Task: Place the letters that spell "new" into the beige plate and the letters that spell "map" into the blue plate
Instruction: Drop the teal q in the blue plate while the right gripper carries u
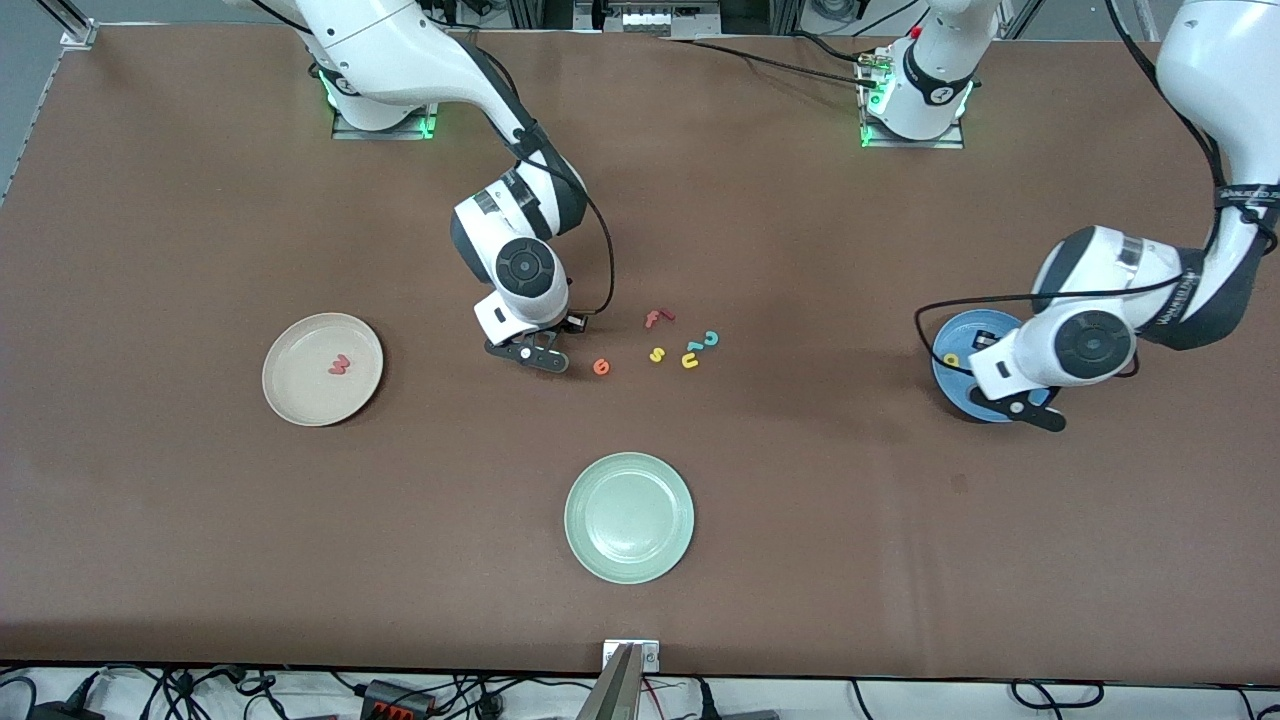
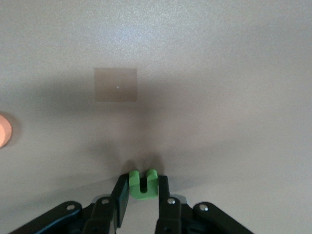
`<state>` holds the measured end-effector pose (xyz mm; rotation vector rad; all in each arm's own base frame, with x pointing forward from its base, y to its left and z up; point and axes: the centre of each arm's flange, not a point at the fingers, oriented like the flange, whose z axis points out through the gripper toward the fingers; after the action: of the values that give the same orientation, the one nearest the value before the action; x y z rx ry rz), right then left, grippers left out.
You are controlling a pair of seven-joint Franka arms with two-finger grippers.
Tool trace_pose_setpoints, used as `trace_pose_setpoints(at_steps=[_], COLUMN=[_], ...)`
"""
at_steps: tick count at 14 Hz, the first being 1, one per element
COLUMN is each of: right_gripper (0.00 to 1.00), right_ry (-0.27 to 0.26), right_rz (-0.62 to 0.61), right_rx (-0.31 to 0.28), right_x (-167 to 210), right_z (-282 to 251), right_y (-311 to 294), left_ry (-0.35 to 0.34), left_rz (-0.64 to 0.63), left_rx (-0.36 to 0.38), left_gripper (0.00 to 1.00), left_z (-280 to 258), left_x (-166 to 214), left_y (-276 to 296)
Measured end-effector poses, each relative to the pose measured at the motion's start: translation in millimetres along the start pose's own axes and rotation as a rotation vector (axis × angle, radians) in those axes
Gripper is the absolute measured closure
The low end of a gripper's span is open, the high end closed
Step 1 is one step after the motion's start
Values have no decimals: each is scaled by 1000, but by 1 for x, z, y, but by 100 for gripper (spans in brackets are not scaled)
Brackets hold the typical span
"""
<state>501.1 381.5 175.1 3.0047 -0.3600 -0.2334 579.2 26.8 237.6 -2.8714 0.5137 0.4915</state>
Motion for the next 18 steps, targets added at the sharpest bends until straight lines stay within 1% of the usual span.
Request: trace_pose_setpoints(at_steps=[1, 3, 4, 5, 6, 8, 9, 10, 12, 13, 14, 15, 16, 18], right_gripper=[73, 74, 74, 74, 74, 74, 74, 74, 74, 74, 74, 74, 74, 74], right_ry=[0, -1, 0, 2, 6, 19, 23, 16, -14, -27, -41, -55, -73, -105], right_rz=[1, 4, 6, 11, 19, 49, 67, 81, 86, 66, 44, 24, 8, -27], right_rx=[0, 1, 0, 0, 3, 23, 32, 29, -2, -17, -29, -33, -31, -21], right_x=[0, 1, 2, 5, 9, 27, 39, 53, 90, 114, 137, 156, 171, 185], right_z=[0, 0, -1, -1, -3, -17, -28, -39, -51, -54, -54, -52, -49, -45], right_y=[0, 1, 2, 4, 7, 18, 30, 47, 101, 138, 178, 218, 252, 298], left_ry=[11, 45, 53, 58, 64, 63, 59, 55, 48, 47, 42, 34, 31, 71], left_rz=[-13, -30, -33, -33, -24, 9, 23, 35, 51, 50, 43, 32, 21, -11], left_rx=[-31, -93, -110, -116, -115, -105, -90, -71, -18, -3, -14, -40, -61, -97], left_gripper=[73, 72, 69, 69, 64, 44, 36, 25, 7, 0, 0, 0, 0, 0], left_z=[22, 57, 63, 64, 60, 45, 29, 4, -69, -107, -140, -170, -198, -246], left_x=[-10, -30, -36, -38, -37, -32, -30, -27, -23, -24, -28, -35, -43, -55], left_y=[-7, -19, -21, -22, -19, -5, 0, 3, 10, 13, 17, 20, 18, 5])
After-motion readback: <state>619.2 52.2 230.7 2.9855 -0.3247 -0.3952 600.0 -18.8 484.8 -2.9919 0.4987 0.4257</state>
